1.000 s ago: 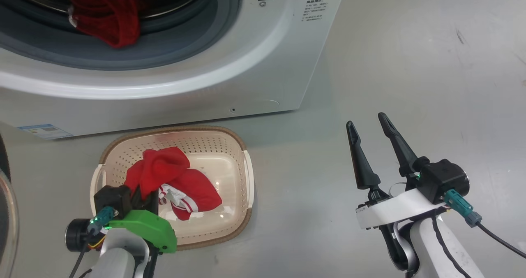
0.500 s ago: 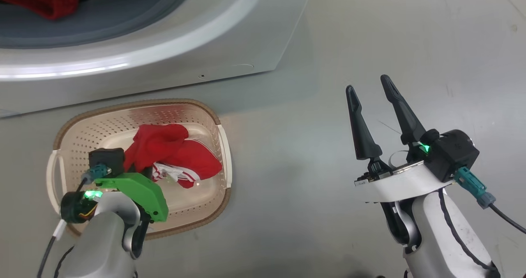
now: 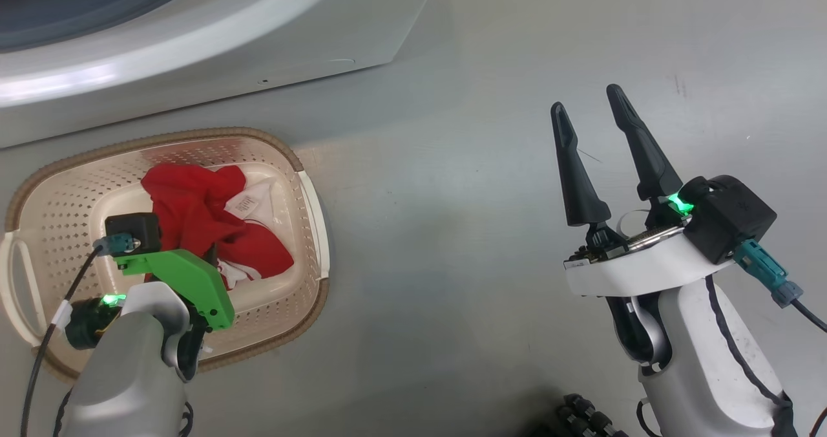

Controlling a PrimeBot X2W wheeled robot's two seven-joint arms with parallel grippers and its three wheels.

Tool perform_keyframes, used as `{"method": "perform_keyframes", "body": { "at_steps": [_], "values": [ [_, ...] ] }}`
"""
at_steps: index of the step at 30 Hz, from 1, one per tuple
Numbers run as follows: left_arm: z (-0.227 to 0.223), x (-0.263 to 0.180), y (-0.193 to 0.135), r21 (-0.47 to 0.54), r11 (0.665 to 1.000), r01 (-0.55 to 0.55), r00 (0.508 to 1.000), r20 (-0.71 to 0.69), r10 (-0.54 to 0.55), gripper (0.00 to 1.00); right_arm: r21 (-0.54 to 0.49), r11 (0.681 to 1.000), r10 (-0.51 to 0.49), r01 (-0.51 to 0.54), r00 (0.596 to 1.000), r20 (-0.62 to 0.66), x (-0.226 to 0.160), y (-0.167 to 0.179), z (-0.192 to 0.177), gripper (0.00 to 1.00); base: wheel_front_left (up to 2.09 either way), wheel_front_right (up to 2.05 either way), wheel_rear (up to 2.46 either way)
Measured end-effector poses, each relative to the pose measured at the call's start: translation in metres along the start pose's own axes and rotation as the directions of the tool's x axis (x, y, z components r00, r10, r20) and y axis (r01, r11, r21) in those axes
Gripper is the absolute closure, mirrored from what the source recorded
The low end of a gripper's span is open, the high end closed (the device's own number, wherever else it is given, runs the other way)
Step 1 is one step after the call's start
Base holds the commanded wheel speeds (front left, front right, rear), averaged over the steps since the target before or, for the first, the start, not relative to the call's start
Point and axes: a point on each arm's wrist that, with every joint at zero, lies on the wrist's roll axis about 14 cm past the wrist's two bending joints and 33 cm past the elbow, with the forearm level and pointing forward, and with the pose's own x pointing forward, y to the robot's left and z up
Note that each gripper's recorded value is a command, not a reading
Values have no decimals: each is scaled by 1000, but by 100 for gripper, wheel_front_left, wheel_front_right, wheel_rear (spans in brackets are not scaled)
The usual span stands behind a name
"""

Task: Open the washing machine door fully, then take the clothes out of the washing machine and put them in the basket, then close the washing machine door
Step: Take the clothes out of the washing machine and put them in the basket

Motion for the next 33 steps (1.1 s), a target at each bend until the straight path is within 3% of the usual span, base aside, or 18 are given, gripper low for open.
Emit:
{"method": "perform_keyframes", "body": {
  "at_steps": [9, 18, 33],
  "values": [
    [9, 4, 4, -2, 1000, -12, 1000, 21, 12, 0, -6, 1000, -16, 16, 1000, 6, 2, -7, 2, 0, 0, 0, 0],
    [33, -12, 10, 8, 999, -40, 989, 146, 38, 0, -9, 1000, -4, 4, 1000, 25, 5, -2, 8, 0, 0, 0, 0],
    [103, -66, 0, 23, 999, -49, 890, 455, 33, 0, -24, 999, 36, -35, 997, 71, 0, 16, 30, 0, 0, 0, 0]
  ]
}}
